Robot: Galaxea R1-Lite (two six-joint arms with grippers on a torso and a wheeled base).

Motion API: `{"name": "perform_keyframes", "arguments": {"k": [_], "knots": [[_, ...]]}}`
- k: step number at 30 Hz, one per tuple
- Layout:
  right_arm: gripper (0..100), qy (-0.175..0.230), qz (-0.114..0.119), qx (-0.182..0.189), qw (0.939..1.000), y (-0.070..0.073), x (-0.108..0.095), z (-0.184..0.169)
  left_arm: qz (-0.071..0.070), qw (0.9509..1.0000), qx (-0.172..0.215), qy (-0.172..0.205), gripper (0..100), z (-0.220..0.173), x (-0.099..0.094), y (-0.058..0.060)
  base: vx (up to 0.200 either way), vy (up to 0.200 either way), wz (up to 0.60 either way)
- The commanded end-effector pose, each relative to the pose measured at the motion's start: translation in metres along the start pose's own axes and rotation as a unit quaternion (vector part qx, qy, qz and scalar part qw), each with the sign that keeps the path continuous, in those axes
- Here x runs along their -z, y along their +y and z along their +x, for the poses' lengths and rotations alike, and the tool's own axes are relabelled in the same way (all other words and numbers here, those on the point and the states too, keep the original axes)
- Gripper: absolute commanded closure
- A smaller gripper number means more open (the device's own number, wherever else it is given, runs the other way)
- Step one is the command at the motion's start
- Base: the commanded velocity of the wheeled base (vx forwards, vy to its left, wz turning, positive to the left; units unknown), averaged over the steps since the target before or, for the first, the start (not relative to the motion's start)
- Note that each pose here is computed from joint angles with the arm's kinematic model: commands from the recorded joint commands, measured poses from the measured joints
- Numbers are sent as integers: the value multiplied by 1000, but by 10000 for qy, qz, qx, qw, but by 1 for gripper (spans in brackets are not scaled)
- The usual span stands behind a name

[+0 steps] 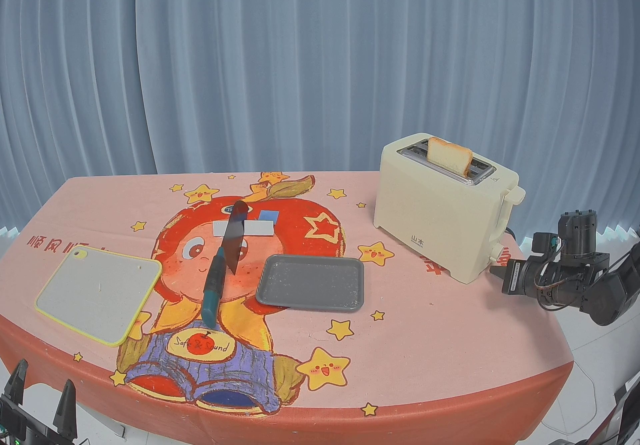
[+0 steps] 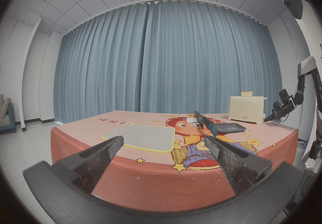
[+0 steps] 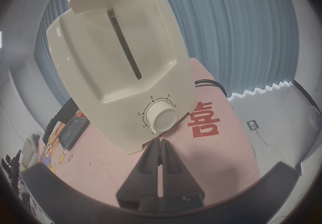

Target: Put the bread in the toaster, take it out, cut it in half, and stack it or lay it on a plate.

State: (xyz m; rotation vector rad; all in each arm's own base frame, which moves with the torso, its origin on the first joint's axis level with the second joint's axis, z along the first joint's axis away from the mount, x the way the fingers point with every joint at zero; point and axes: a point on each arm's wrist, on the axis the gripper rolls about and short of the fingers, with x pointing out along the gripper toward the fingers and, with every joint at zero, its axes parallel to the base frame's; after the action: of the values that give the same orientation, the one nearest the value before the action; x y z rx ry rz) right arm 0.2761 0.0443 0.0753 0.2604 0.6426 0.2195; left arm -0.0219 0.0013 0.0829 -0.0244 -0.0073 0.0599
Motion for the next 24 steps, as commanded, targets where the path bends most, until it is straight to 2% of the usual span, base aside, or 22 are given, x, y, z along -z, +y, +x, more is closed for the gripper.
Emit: {"name": "perform_keyframes", "arguments": {"k": [1,24], "knots": [[100,-16,-4,-13,10000,1,-1,0,4,10000,-1,87,0,1,5,0,0,0,0],[100,-127,-24,22,9999,2,-5,-2,4,10000,-9,86,0,1,5,0,0,0,0]]}}
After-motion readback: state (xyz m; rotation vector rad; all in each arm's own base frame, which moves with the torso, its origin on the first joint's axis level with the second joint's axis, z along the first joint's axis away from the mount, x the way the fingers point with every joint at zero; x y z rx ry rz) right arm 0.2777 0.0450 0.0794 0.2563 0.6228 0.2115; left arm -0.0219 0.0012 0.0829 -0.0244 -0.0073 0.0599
